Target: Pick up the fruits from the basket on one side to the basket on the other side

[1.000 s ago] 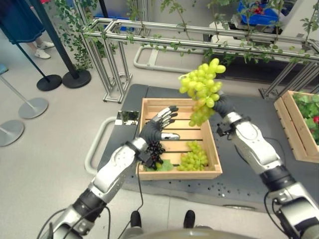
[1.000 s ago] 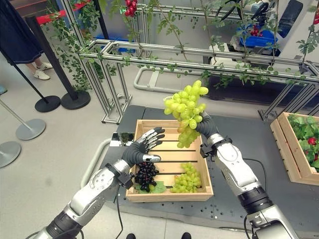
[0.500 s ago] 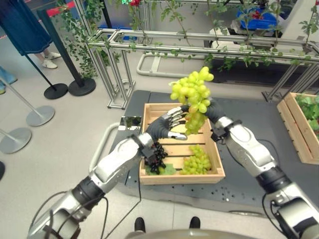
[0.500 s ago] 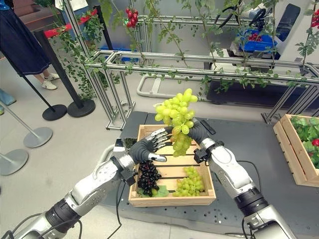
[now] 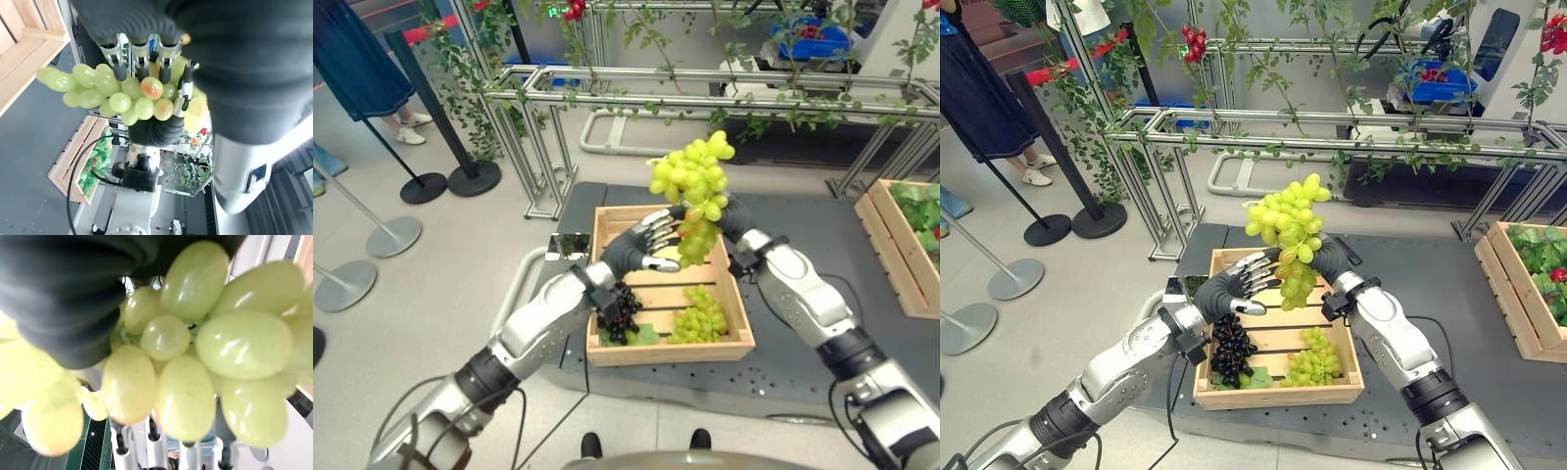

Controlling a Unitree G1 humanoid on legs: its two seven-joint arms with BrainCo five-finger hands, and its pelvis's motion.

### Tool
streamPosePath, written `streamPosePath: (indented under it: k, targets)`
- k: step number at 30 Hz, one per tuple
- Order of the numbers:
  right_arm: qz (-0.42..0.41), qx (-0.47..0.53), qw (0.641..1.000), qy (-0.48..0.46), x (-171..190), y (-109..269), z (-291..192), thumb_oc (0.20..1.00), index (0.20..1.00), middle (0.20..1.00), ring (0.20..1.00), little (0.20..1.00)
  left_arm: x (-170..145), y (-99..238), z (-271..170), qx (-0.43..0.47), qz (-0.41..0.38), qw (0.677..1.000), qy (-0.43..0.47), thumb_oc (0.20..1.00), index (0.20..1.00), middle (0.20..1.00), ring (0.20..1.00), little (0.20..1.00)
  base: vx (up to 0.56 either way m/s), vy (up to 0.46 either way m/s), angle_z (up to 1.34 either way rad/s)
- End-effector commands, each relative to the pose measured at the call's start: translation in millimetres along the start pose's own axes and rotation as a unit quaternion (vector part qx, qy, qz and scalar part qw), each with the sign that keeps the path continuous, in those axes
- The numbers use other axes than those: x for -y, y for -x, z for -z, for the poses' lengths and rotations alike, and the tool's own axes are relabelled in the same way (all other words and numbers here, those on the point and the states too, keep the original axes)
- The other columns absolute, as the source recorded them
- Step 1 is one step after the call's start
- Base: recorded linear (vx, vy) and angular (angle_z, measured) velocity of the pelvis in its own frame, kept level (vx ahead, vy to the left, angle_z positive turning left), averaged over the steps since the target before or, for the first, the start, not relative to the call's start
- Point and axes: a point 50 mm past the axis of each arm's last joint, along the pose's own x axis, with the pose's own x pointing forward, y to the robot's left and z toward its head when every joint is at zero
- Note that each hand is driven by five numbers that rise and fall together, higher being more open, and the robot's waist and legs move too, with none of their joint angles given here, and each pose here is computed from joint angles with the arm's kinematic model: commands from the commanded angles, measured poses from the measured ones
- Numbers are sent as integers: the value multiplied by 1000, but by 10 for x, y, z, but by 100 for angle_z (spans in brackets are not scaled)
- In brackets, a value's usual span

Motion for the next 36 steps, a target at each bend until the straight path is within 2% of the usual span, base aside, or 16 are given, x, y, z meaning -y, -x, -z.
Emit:
streamPosePath:
  k: [1,9,20,29,36]
  targets:
    - [-115,180,977,-24,-445,-172,-709,200,200,200,200,200,258,-206,-125,34,78,996,42,1000,1000,1000,1000,1000,0,0,0]
    - [-105,202,973,-32,-404,-101,-742,200,200,200,200,200,-19,69,130,-9,7,999,45,1000,1000,1000,1000,1000,0,0,0]
    - [-98,205,974,-26,-365,-63,-736,200,200,200,200,200,-210,314,157,-13,-46,999,18,1000,1000,1000,1000,1000,0,0,0]
    - [-104,207,973,-22,-372,-64,-752,200,200,200,200,200,-213,297,136,-7,-48,999,8,1000,1000,1000,1000,1000,0,0,0]
    - [-122,207,970,-35,-441,-102,-751,200,200,200,200,200,-61,90,28,12,2,1000,-2,1000,1000,1000,1000,1000,0,0,0]
